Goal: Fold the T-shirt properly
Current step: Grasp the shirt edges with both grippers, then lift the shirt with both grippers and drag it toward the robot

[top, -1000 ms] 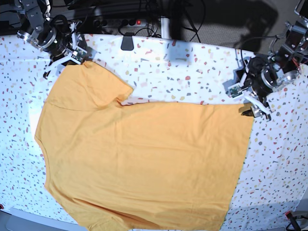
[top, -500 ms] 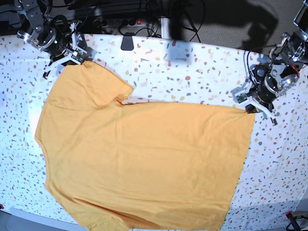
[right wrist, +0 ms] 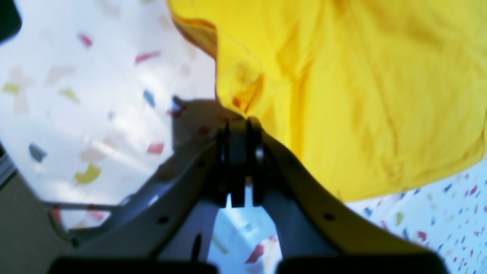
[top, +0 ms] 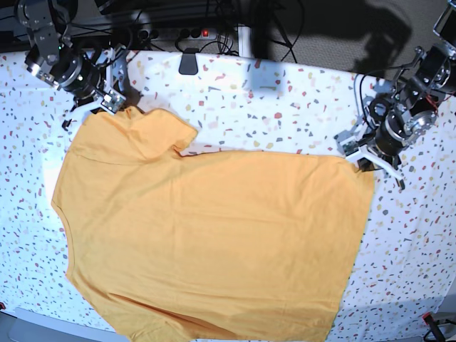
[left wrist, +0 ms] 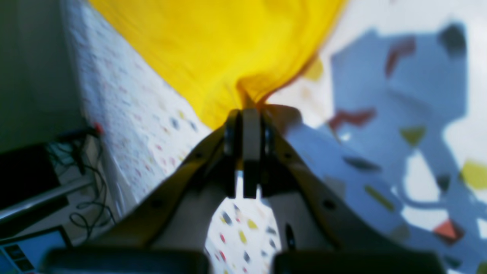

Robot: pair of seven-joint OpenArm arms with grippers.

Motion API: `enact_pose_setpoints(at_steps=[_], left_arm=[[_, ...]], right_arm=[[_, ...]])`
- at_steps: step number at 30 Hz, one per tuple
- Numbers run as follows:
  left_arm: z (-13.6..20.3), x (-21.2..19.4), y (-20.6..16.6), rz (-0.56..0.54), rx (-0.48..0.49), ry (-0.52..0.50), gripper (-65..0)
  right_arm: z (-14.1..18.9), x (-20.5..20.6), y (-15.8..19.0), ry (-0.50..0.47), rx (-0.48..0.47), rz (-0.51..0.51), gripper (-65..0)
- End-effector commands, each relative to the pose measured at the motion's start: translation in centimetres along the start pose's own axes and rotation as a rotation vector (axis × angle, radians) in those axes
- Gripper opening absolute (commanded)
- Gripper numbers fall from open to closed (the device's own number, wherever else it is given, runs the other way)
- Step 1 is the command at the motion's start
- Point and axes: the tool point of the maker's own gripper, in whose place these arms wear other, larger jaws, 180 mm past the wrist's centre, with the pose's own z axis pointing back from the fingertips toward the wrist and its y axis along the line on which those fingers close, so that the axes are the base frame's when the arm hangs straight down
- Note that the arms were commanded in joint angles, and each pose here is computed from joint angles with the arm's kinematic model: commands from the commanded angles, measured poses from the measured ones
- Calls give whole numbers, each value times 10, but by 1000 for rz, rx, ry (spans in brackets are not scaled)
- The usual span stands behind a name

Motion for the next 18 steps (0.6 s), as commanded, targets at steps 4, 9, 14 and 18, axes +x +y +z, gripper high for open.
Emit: enact_pose_setpoints(at_steps=[4,9,14,18], left_arm=[[4,8,24,-10,63,-30,-650],[5,9,43,20,164,-35,-650],[1,30,53,125,173,-105,-650],[-3,46,71,210,191,-152,-650]], right_arm=[[0,22,-26,-69,-41,-19,-650],[-2,47,-60,-126,-109,-10,-650],[-2,69,-101,-147,-207,3,-650],[-4,96,-130,-199,-308,-50,-650]])
